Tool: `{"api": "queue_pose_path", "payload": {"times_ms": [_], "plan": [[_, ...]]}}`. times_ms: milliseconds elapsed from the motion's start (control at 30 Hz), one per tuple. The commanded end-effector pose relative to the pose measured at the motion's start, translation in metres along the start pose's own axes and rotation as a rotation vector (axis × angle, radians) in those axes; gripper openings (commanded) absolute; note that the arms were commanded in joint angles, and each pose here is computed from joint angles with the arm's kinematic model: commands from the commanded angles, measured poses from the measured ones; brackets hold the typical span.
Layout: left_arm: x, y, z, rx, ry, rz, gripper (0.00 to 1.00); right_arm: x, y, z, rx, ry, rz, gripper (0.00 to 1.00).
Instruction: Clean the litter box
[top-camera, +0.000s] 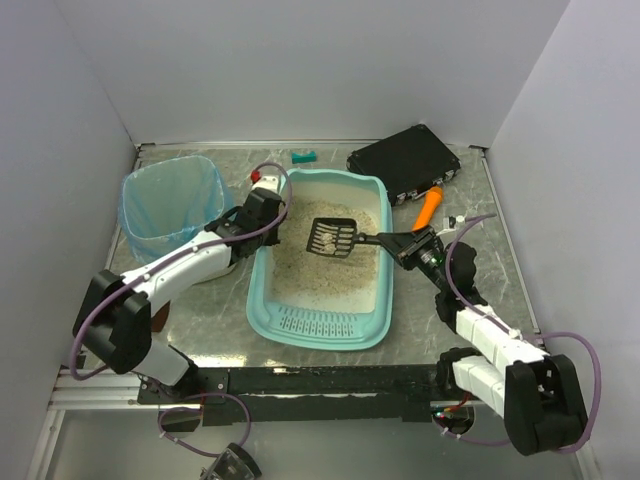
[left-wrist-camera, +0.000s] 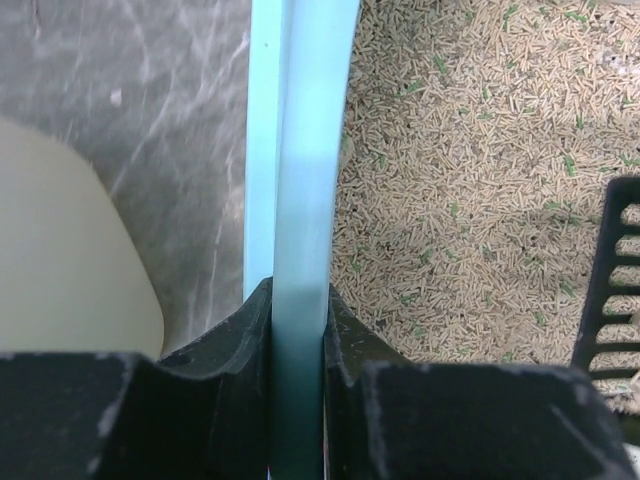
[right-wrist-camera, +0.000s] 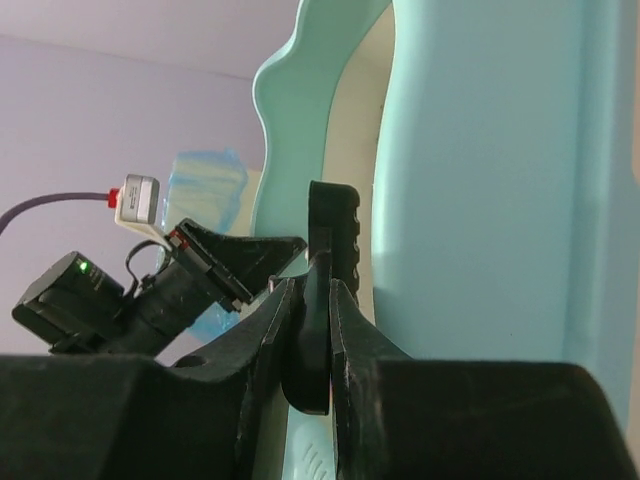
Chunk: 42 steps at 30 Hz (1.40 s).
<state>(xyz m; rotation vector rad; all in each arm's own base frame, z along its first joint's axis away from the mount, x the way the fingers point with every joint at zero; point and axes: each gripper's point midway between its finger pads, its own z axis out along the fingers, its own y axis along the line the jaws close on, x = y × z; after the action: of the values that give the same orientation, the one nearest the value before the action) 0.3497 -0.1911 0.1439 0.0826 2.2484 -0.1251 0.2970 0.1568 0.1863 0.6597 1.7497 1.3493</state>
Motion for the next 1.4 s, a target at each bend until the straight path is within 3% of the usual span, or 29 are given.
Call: {"api": "queue_pose_path", "payload": {"times_ms": [0, 33, 67, 133, 167, 200, 267, 333, 467, 533, 633, 733, 833, 933, 967, 1000, 1067, 1100, 1200, 1233, 1333, 1367], "plan": [[-0.139, -0.051, -0.036, 0.216, -0.391, -0.122, 0.08, -0.007, 0.045, 0.003, -0.162, 0.031, -0.051, 0.00], [-0.136, -0.049, -0.035, 0.208, -0.370, -0.118, 0.13, -0.014, 0.043, 0.002, -0.154, 0.013, -0.047, 0.00], [-0.138, -0.050, -0.036, 0.209, -0.368, -0.128, 0.26, -0.016, 0.043, 0.002, -0.150, 0.007, -0.052, 0.00], [-0.143, -0.052, -0.042, 0.229, -0.375, -0.134, 0.37, -0.016, 0.040, 0.003, -0.122, 0.025, -0.073, 0.00], [-0.141, -0.054, -0.044, 0.241, -0.372, -0.131, 0.51, -0.017, 0.050, 0.005, -0.139, 0.040, -0.132, 0.00], [-0.143, -0.054, -0.049, 0.254, -0.379, -0.136, 0.58, -0.014, 0.050, 0.005, -0.135, 0.058, -0.138, 0.00], [-0.142, -0.059, -0.054, 0.291, -0.376, -0.140, 0.74, -0.023, 0.042, 0.000, -0.113, -0.008, -0.106, 0.00], [-0.143, -0.061, -0.063, 0.318, -0.379, -0.145, 0.84, -0.032, 0.038, -0.003, -0.089, -0.070, -0.097, 0.00], [-0.134, -0.059, -0.073, 0.337, -0.351, -0.178, 0.99, -0.025, 0.047, 0.001, -0.112, -0.007, -0.113, 0.00], [-0.127, -0.062, -0.079, 0.362, -0.328, -0.197, 0.99, -0.030, 0.043, 0.000, -0.116, -0.044, -0.088, 0.00], [-0.106, -0.063, -0.091, 0.403, -0.290, -0.219, 0.99, -0.021, 0.045, 0.004, -0.112, 0.037, -0.113, 0.00], [-0.084, -0.055, -0.100, 0.388, -0.242, -0.243, 0.99, -0.030, 0.037, 0.001, -0.116, -0.048, -0.047, 0.00], [-0.057, -0.044, -0.107, 0.375, -0.198, -0.264, 0.99, -0.020, 0.040, 0.008, -0.102, 0.051, -0.082, 0.00], [-0.042, -0.035, -0.125, 0.398, -0.193, -0.294, 0.99, -0.033, 0.043, 0.006, -0.144, -0.044, -0.037, 0.00], [-0.038, -0.032, -0.127, 0.395, -0.190, -0.303, 0.99, -0.023, 0.051, 0.005, -0.171, 0.026, -0.075, 0.00], [-0.034, -0.029, -0.129, 0.390, -0.186, -0.313, 0.99, -0.016, 0.033, 0.011, -0.082, 0.084, -0.095, 0.00], [-0.025, -0.018, -0.132, 0.354, -0.188, -0.324, 0.99, -0.029, 0.040, 0.014, -0.071, 0.026, -0.077, 0.00], [-0.022, -0.014, -0.131, 0.338, -0.186, -0.338, 0.99, -0.044, 0.043, 0.010, -0.080, -0.079, -0.047, 0.00], [-0.017, -0.007, -0.133, 0.315, -0.184, -0.378, 0.99, -0.023, 0.043, 0.014, -0.068, 0.031, -0.198, 0.00], [-0.018, -0.007, -0.135, 0.321, -0.190, -0.387, 0.97, -0.021, 0.041, 0.017, -0.006, 0.059, -0.174, 0.00], [-0.015, -0.008, -0.132, 0.327, -0.188, -0.412, 0.97, -0.036, 0.040, 0.007, -0.068, -0.084, -0.084, 0.00], [-0.013, -0.010, -0.133, 0.333, -0.177, -0.412, 0.97, -0.026, 0.040, 0.007, -0.059, -0.024, -0.106, 0.00]]}}
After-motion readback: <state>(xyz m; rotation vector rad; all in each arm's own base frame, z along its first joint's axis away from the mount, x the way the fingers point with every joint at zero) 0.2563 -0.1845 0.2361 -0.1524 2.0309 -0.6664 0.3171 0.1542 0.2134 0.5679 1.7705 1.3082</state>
